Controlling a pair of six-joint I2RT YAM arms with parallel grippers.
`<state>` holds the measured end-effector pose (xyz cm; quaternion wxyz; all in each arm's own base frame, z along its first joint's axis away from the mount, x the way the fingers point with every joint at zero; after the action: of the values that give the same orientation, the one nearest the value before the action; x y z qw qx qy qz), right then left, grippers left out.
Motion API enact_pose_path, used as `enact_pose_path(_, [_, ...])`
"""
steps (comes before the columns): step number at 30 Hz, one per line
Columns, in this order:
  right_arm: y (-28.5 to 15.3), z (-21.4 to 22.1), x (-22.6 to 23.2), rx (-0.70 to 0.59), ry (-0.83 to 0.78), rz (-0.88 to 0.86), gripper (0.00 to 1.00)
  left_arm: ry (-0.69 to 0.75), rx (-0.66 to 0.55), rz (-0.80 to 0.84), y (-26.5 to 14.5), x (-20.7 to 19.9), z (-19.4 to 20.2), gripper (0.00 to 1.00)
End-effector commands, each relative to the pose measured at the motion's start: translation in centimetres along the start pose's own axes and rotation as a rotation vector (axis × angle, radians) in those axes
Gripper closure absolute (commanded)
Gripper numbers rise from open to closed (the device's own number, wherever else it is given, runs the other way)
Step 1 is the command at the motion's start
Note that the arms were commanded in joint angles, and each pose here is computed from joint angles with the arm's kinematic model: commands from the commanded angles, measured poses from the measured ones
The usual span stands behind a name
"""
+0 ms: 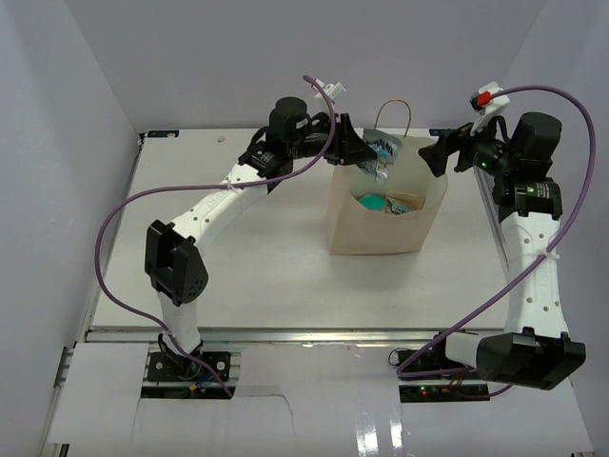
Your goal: Place the snacks into the paper bag
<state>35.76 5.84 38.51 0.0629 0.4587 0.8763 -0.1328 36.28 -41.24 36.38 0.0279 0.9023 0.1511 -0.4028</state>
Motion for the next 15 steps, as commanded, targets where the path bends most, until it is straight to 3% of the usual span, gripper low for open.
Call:
enact_pose_path(1, [-0.8,-1.1,-0.2,-0.032,-0.012,0.030,0.04,0.063,-0.002,-0.015,0.0,-1.8,-0.3,0.46])
enact_pose_path(5, [-0.9,-1.0,-0.3,-0.020,0.000,0.042,0.04,0.123,-0.061,0.008,-0.4,-4.3,-2.6,0.30])
enact_pose_path(9, [-1.0,-0.6,-1.0,0.005,0.037,0.086,0.04,0.218,-0.161,0.017,-2.0,-7.4,-5.8,0.24])
enact_pose_path(14, [-1.9,-0.1,-3.4,0.047,0.094,0.244,0.02,0.340,-0.319,-0.104,-6.4,-8.3,-9.4,0.11])
enact_pose_path(15, [-2.1,0.0,-3.8,0.056,0.100,0.270,0.02,0.347,-0.350,-0.148,-7.6,-7.6,-10.0,0.04])
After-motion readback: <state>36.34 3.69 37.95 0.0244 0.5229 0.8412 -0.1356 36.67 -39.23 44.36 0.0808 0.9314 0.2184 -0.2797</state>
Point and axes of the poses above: each gripper's point midway between its finger pads, its own y axis out along the fingers, its own x axis along the line the jaws close on, z = x × y, the point moved 1 cm from there along -y, back along the fingers, and after that the axes turned 10 degrees about -y, right-handed, at the moved point
